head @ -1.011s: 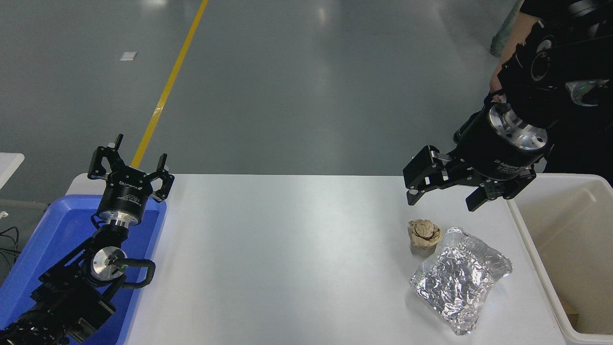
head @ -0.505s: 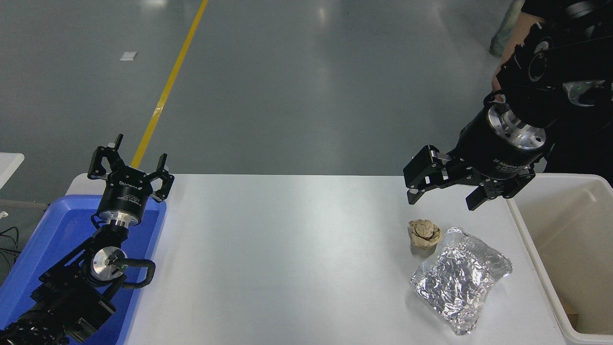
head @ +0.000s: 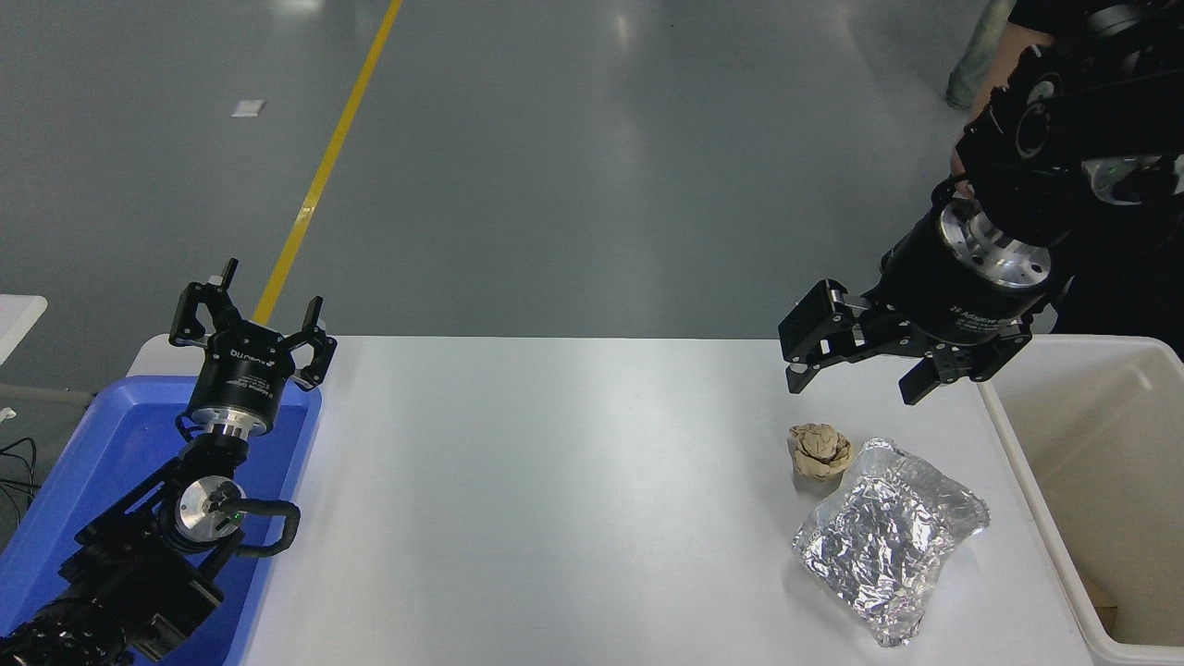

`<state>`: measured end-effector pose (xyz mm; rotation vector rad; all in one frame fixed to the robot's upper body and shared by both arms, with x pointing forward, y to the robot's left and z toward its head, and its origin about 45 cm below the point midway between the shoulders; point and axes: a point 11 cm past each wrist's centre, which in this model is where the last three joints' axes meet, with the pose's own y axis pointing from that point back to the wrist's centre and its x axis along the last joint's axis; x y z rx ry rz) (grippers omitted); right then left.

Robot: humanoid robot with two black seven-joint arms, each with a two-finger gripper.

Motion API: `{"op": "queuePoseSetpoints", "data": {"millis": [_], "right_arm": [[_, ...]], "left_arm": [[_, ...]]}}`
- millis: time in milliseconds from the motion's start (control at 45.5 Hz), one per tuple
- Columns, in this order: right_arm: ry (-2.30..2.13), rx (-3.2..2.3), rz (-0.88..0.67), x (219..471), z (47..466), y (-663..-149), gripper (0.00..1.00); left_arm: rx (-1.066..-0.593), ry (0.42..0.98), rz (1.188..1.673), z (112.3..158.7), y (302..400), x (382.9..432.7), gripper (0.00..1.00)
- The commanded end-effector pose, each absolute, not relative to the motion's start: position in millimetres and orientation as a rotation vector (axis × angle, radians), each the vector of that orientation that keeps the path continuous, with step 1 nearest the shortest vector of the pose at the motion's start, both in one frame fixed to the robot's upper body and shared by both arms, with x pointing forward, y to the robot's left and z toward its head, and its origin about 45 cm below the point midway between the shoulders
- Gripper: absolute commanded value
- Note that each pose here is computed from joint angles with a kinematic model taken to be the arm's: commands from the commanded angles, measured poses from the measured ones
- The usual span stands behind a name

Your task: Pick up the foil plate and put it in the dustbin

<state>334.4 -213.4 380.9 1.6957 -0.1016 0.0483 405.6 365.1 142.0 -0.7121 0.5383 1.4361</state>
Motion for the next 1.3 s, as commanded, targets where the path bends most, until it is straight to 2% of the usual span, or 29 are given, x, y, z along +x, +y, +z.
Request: {"op": "queuePoseSetpoints", "data": {"millis": [0,330,637,967,1275], "right_arm": [[-0.134,1.715,0.055,341,385,-212,1.00],[-0.175,1.702,0.079,353,391,-219,1.00],[-0.238,1.662,0.015,355,368,-258,1.00],[-0.397,1.457,0.102,361,302,-347,1.00],[-0.451,1.400,0.017,331,245,-396,1.00]], "left_arm": [[-0.712,0.538,1.436,142.0,365.1,405.6,0.98],[-0.713,0.537,1.435,142.7,364.9,406.1,0.98],[-0.712,0.538,1.436,142.0,365.1,405.6,0.98],[-0.713,0.537,1.435,142.7,364.9,406.1,0.98],[-0.712,0.538,1.436,142.0,365.1,405.6,0.98]]}}
